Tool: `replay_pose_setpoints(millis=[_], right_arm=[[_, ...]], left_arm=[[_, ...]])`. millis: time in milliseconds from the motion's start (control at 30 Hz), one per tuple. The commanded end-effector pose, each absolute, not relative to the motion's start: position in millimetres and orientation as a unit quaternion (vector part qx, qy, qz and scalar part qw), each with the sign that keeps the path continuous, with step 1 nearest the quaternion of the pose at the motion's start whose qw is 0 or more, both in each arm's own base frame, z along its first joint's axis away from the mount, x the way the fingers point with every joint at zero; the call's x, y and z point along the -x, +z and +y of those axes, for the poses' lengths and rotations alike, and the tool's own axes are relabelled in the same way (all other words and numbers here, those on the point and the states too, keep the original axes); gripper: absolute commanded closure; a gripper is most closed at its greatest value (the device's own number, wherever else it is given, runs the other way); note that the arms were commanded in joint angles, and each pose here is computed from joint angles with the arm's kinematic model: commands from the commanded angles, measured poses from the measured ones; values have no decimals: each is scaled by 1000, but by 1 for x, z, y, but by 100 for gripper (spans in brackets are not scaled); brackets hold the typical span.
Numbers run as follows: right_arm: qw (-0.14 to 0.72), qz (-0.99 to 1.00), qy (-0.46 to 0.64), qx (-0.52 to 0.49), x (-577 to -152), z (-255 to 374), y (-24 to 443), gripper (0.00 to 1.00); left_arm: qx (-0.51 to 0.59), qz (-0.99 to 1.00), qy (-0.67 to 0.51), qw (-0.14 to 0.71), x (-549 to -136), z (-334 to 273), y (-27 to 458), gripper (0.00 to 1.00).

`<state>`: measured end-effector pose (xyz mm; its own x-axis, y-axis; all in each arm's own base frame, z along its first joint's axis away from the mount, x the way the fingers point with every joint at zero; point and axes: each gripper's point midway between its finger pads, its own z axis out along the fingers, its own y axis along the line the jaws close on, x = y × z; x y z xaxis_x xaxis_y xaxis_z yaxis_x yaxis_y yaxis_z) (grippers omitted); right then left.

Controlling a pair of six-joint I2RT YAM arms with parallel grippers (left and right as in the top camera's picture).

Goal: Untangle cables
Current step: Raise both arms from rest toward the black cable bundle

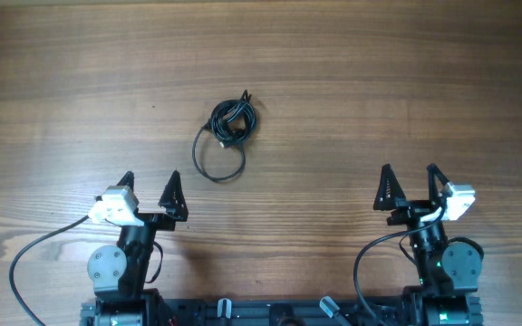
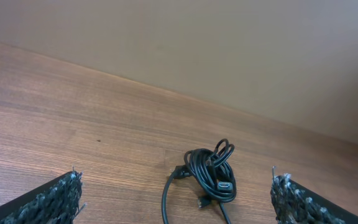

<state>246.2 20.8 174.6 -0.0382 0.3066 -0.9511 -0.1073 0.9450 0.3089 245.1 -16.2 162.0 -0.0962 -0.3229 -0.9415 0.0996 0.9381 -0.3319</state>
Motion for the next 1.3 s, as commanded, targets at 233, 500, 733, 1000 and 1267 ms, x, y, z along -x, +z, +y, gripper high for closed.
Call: replay_pose_setpoints(millis=[233,500,733,1000,1267], right_arm=[[690,704,148,-78,-246,18,174,0],[648,673,282,-218,-246,18,175,0],[659,686,296,-90,-237,50,202,0],[617,751,235,2,-255,62,264,0],[526,816,236,39,-279,75,296,0]], left_arm=[[74,725,-150,668,-245,-15,160,0],[73,722,-153,671,-245,-16,162,0],[57,696,-182,693,-244,-25,183,0],[65,741,-187,642,-266,-27,219,0],[72,869,-189,451,-332,-32,252,0]])
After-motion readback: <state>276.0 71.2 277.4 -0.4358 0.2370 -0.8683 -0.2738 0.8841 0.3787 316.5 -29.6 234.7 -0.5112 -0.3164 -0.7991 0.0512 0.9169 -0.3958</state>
